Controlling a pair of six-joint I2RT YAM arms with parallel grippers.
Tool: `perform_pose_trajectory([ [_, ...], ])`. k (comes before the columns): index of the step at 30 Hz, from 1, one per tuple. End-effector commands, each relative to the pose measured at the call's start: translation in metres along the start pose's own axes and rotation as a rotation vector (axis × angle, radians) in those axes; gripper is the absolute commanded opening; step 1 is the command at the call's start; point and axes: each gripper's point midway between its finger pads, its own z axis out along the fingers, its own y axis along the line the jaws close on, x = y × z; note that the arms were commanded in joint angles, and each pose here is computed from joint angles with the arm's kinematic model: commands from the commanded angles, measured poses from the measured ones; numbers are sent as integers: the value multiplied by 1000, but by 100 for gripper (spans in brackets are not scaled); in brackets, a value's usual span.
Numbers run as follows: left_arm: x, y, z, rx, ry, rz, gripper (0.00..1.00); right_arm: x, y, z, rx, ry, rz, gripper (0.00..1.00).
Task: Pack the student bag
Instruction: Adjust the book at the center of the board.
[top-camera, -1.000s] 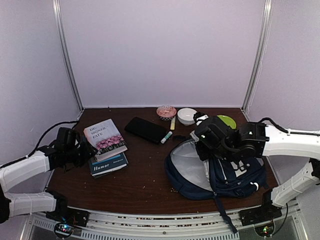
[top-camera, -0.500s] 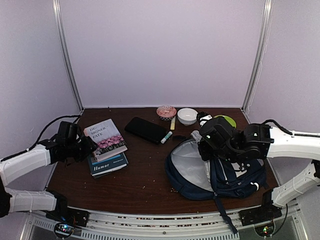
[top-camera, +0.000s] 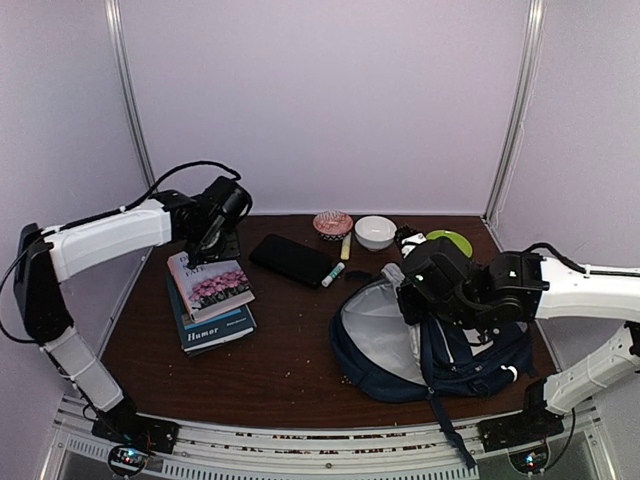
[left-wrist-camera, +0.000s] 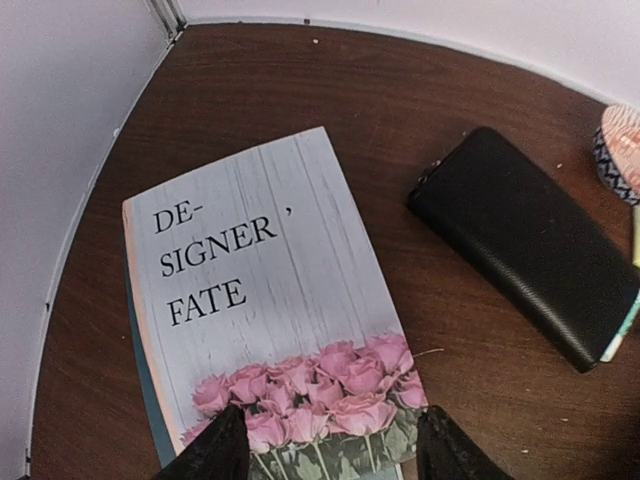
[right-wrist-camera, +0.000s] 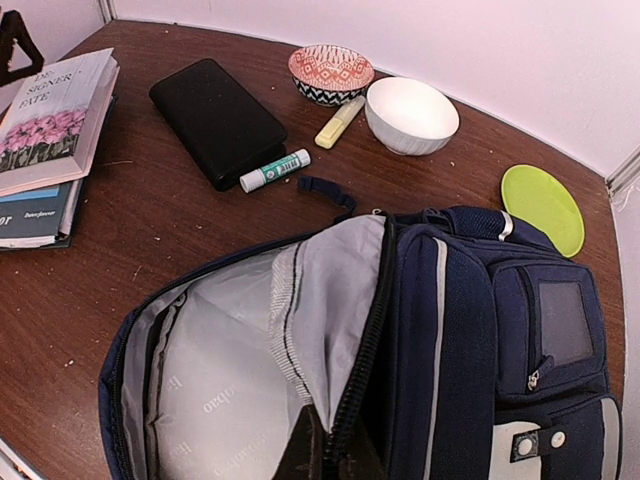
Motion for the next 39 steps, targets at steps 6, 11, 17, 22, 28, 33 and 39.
perform_pose_trajectory([
  [6,-8,-25,27,-186,50,136,98,-20,-18,-15,6,-99,91,0],
  [11,0,-34,50,-235,82,175,98,-20,-20,-16,2,-106,90,0],
  [17,10,-38,73,-287,113,233,98,-21,-20,-15,-6,-109,90,0],
  [22,23,-33,80,-298,151,276,98,-21,-20,-16,-9,-111,90,0],
  [28,51,-17,85,-294,203,330,87,-24,-20,-16,-14,-118,95,0],
  [33,66,3,79,-301,208,358,77,-25,-19,-16,-18,-118,98,0],
  [39,69,7,57,-257,182,377,59,-27,-19,-17,-21,-119,102,0],
])
